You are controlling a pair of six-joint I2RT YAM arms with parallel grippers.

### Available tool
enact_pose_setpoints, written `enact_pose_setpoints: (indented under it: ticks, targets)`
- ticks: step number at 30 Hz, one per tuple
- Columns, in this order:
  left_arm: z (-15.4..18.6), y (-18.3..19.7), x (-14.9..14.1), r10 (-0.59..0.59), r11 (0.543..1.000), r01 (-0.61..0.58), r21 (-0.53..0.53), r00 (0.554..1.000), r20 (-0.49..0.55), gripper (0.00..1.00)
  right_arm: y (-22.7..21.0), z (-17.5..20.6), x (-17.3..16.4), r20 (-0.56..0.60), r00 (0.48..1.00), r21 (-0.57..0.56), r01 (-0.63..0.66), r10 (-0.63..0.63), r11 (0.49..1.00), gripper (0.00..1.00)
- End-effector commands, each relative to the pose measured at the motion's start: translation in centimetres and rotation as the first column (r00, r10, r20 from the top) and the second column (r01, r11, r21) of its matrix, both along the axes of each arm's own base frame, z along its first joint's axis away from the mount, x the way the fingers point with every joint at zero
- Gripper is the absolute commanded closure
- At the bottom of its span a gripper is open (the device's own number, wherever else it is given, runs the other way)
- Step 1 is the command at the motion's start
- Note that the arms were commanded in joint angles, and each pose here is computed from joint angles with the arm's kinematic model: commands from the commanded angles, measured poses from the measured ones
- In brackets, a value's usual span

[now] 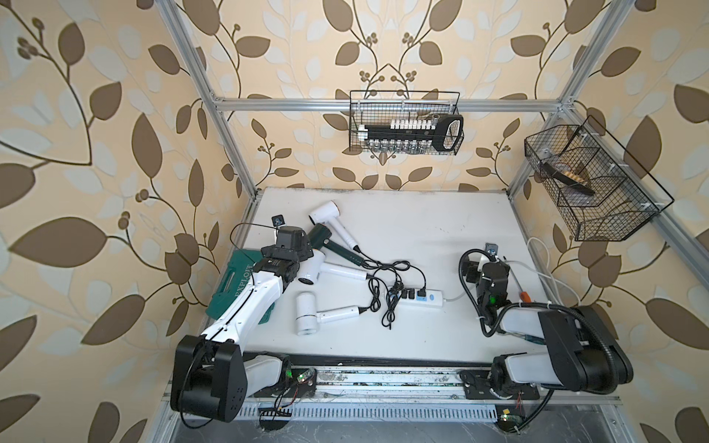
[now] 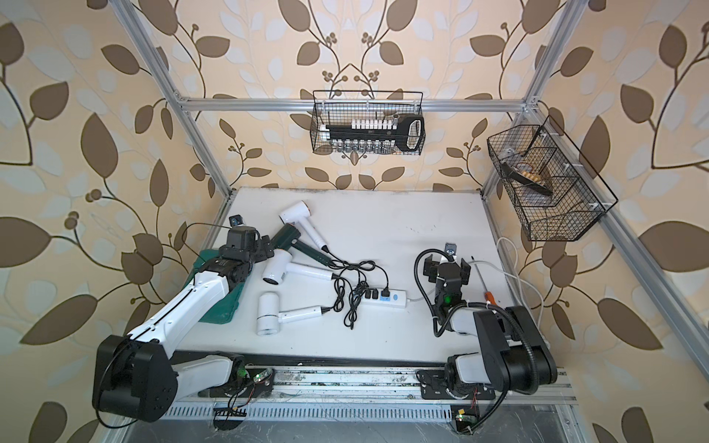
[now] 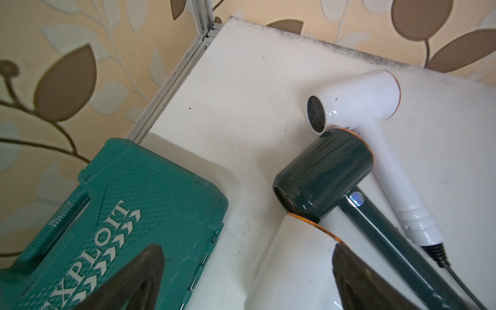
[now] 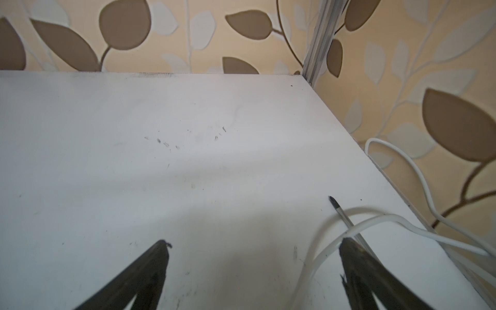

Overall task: Charge the blow dryers
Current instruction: Reset both arms

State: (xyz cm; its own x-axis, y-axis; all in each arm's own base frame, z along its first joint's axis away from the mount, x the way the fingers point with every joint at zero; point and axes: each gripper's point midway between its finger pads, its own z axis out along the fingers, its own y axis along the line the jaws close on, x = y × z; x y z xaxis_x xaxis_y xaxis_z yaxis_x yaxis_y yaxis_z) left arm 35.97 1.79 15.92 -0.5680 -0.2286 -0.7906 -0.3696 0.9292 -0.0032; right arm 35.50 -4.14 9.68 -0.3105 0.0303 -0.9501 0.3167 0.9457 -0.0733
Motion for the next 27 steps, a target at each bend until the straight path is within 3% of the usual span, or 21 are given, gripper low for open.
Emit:
enact_pose_setpoints:
  ticks: [1,3,5,13,16,21,27]
  targets:
    - [-0.4,0.2,1.4,-0.047,0.996,0.043,0.083,0.998,0.036,0.01,0.4,0.8,1.0,0.090,0.995,0.064,-0.058,0.052,0.996,0.01]
    - [-2.0,0.5,1.6,-0.063,0.989,0.061,0.134,0.998,0.014,0.01,0.2,0.6,1.0,0.110,0.992,0.066,-0.070,0.063,0.995,0.01]
    - [-3.3,0.4,2.1,-0.087,0.985,0.085,0.148,0.996,0.006,0.01,0.1,0.1,1.0,0.060,0.996,0.092,-0.065,0.060,0.994,0.01]
    - [-6.3,-1.5,2.7,-0.257,0.966,0.256,0.026,0.957,0.132,0.01,0.0,0.2,1.4,0.059,0.996,0.089,-0.069,0.063,0.994,0.01]
    - [-6.3,-3.7,2.3,-0.411,0.909,0.416,0.026,0.884,0.222,0.01,0.2,0.0,1.6,0.042,0.997,0.087,-0.073,0.069,0.994,0.01]
    - [-7.9,-4.3,2.1,-0.456,0.885,0.465,0.020,0.858,0.236,0.01,1.0,-0.3,2.7,-0.015,0.995,0.066,-0.102,0.103,0.993,0.01]
    - [-8.2,-3.8,2.3,-0.455,0.876,0.479,-0.049,0.857,0.243,0.01,1.1,-0.3,2.8,-0.019,0.995,0.063,-0.101,0.103,0.993,0.01]
